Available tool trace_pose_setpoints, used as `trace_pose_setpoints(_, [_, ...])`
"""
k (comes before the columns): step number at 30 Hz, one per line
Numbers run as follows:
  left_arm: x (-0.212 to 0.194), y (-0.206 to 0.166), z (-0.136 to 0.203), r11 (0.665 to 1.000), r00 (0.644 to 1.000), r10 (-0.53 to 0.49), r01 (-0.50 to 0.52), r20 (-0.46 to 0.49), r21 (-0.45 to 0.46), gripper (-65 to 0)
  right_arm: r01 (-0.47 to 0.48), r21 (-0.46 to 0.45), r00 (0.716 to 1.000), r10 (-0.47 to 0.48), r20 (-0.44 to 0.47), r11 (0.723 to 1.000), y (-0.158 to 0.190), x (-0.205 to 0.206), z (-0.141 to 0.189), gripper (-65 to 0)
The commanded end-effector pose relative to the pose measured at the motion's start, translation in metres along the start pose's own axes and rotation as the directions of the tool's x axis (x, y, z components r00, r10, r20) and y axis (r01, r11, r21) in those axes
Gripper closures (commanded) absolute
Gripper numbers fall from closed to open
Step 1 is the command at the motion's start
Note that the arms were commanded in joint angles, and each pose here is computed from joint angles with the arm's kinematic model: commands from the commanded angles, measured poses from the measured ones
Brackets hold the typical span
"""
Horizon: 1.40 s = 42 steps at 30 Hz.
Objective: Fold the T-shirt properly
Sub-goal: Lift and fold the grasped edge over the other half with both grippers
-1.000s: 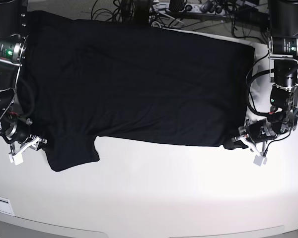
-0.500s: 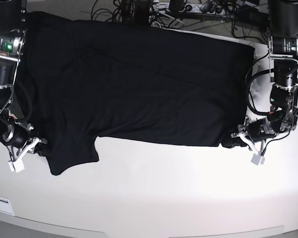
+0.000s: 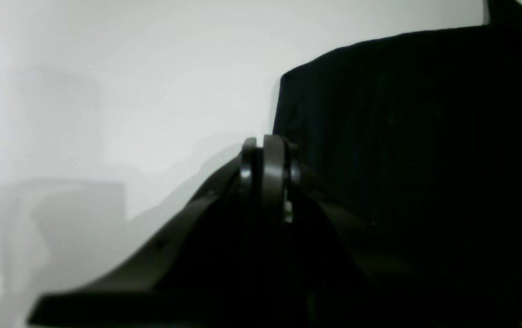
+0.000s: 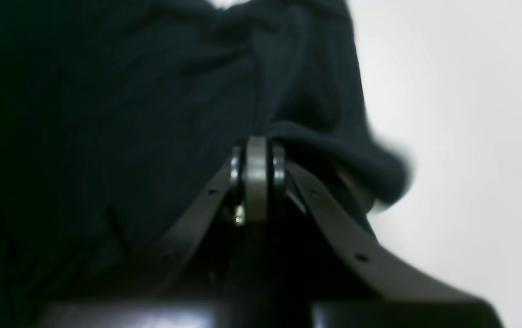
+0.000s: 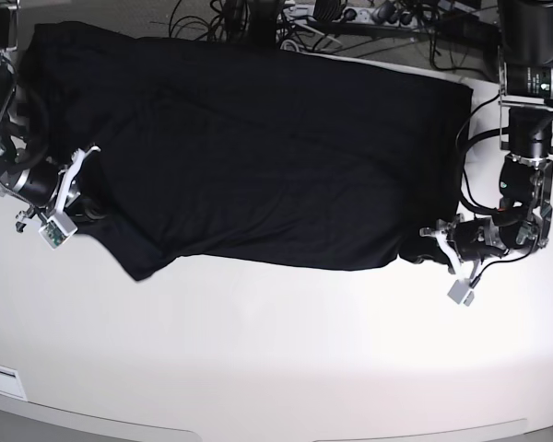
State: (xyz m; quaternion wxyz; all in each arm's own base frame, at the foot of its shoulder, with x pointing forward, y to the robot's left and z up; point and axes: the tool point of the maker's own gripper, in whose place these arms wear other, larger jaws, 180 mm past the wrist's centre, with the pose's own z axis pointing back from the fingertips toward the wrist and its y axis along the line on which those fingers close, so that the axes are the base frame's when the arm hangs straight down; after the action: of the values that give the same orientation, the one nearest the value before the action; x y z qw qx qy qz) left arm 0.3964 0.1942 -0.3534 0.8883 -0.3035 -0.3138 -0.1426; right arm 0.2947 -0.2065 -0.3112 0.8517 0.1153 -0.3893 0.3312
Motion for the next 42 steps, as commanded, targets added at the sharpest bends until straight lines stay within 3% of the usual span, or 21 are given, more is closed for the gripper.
trace_pose_setpoints(1, [0.031,0.001,0.019,0.999,0.996,-0.053,0.052,0.069,0.01,0.0,-0.042,-0.021,0.998,0.043,0.051,0.999,-0.008,0.02,0.011,0.0])
trace_pose_setpoints(6, [0.047,0.0,0.041,0.991,0.988,-0.129,0.125,0.083,0.041,0.0,-0.058,-0.028,0.998,0.058,0.022,0.998,-0.006,0.014,0.019,0.0])
trace_pose_setpoints(11, [0.054,0.001,0.064,0.992,0.988,-0.126,0.123,0.094,0.029,0.0,-0.04,-0.057,0.999,0.041,0.01,0.998,-0.017,0.013,0.027,0.0])
trace_pose_setpoints(14, [0.054,0.001,0.069,0.993,0.989,-0.119,0.117,0.093,0.025,0.0,0.003,-0.015,1.0,-0.003,0.018,1.0,-0.011,0.015,0.03,0.0])
trace_pose_setpoints(24, [0.047,-0.021,0.068,0.992,0.996,-0.054,0.061,0.07,-0.107,0.0,-0.056,-0.039,0.997,0.054,-0.047,0.998,-0.028,0.013,0.046,0.0])
trace_pose_setpoints(35, [0.012,-0.015,0.065,0.99,0.986,-0.128,0.122,-0.106,-0.065,0.0,0.052,0.036,0.999,-0.052,0.009,0.998,-0.022,0.026,0.062,0.0])
trace_pose_setpoints(39, [0.015,-0.016,0.077,0.983,0.976,-0.181,0.176,-0.125,-0.048,0.0,0.072,0.056,0.997,-0.072,0.003,0.996,-0.015,0.019,0.061,0.0])
trace_pose_setpoints(42, [0.021,-0.013,0.09,0.978,0.971,-0.208,0.206,-0.121,-0.022,0.0,0.056,0.015,0.998,-0.055,-0.038,0.998,-0.016,-0.001,0.059,0.0])
